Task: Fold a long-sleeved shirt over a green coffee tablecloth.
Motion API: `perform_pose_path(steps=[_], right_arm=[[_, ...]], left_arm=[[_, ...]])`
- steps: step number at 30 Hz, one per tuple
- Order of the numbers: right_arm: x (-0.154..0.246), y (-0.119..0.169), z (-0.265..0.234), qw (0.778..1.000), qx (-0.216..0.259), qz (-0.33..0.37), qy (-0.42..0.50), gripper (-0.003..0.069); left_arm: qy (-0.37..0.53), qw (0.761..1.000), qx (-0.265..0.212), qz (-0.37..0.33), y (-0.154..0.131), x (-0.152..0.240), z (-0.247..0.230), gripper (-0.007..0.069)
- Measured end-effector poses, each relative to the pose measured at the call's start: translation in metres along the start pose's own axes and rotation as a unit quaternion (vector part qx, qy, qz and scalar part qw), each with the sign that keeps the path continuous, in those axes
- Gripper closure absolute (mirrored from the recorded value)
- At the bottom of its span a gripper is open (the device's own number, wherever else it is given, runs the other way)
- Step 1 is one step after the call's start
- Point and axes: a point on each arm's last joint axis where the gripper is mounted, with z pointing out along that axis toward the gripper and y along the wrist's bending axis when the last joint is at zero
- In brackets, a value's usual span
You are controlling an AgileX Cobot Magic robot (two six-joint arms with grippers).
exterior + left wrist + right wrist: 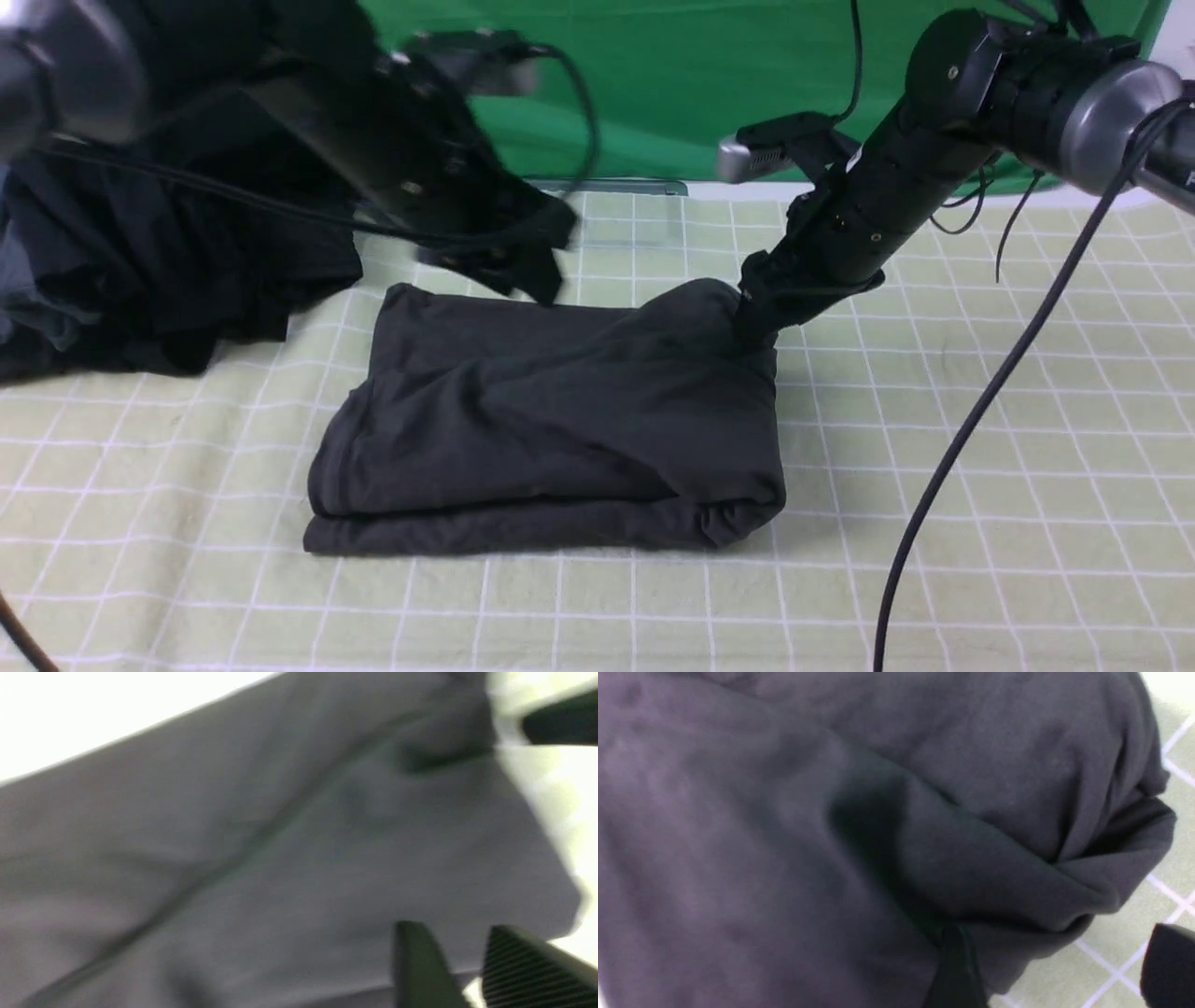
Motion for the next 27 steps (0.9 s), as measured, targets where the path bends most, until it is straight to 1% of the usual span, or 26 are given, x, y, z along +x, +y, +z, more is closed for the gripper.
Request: perform_pose_path(steps=[1,2,3,4,6,8,9,10,12,13,14,15,17,18,19,21,27], right_arm=[[0.0,-0.001,0.002,1.0,0.002,-0.001,-0.003,0.0196],[0.0,-0.002,0.003,1.0,0.002,-0.001,-0.003,0.0199],[-0.001,-0.004,0.003,1.0,0.004,-0.002,-0.007,0.0208],[-0.002,-0.007,0.006,1.0,0.007,-0.001,-0.011,0.0221],[-0.001,-0.011,0.011,1.0,0.009,0.0,-0.01,0.0233],[0.001,-0.016,0.019,1.0,0.009,0.0,-0.005,0.0242],[0.002,-0.017,0.024,1.0,0.008,-0.001,-0.002,0.0247],[0.002,-0.017,0.025,1.0,0.008,-0.003,-0.001,0.0252],[0.004,-0.019,0.033,1.0,0.006,-0.006,0.003,0.0293],[0.004,-0.02,0.038,1.0,0.007,-0.009,0.002,0.0341],[0.004,-0.021,0.039,1.0,0.007,-0.01,0.001,0.0369],[0.004,-0.021,0.04,1.0,0.008,-0.012,-0.001,0.0414],[0.003,-0.022,0.04,1.0,0.01,-0.012,-0.007,0.0542],[0.002,-0.022,0.04,1.0,0.012,-0.011,-0.013,0.0589],[0.001,-0.022,0.04,1.0,0.014,-0.011,-0.017,0.0617],[-0.001,-0.023,0.04,0.999,0.017,-0.012,-0.024,0.0636],[-0.003,-0.029,0.038,0.999,0.025,-0.003,-0.043,0.0641]], left_arm=[[0.002,1.0,0.012,0.01,-0.015,0.001,0.013,0.0536],[0.004,1.0,0.012,0.009,-0.017,0.002,0.017,0.0545],[0.008,1.0,0.02,0.019,-0.026,0.002,0.025,0.0575],[0.02,0.999,0.029,0.03,-0.038,0.006,0.043,0.0606],[0.034,0.998,0.037,0.046,-0.054,0.011,0.065,0.0622],[0.049,0.996,0.042,0.06,-0.071,0.021,0.097,0.063],[0.052,0.996,0.042,0.064,-0.075,0.024,0.105,0.0631],[0.052,0.996,0.042,0.065,-0.077,0.024,0.107,0.0631],[0.055,0.996,0.039,0.062,-0.08,0.029,0.126,0.0631],[0.057,0.996,0.038,0.058,-0.08,0.031,0.131,0.0631],[0.06,0.996,0.037,0.055,-0.079,0.032,0.134,0.0631],[0.064,0.996,0.036,0.052,-0.078,0.034,0.137,0.0631],[0.067,0.996,0.034,0.053,-0.077,0.035,0.139,0.0631],[0.067,0.996,0.034,0.053,-0.077,0.035,0.139,0.0631],[0.067,0.996,0.033,0.053,-0.077,0.035,0.139,0.0631],[0.067,0.996,0.033,0.054,-0.077,0.035,0.139,0.0631],[0.065,0.996,0.03,0.056,-0.076,0.034,0.14,0.0631]])
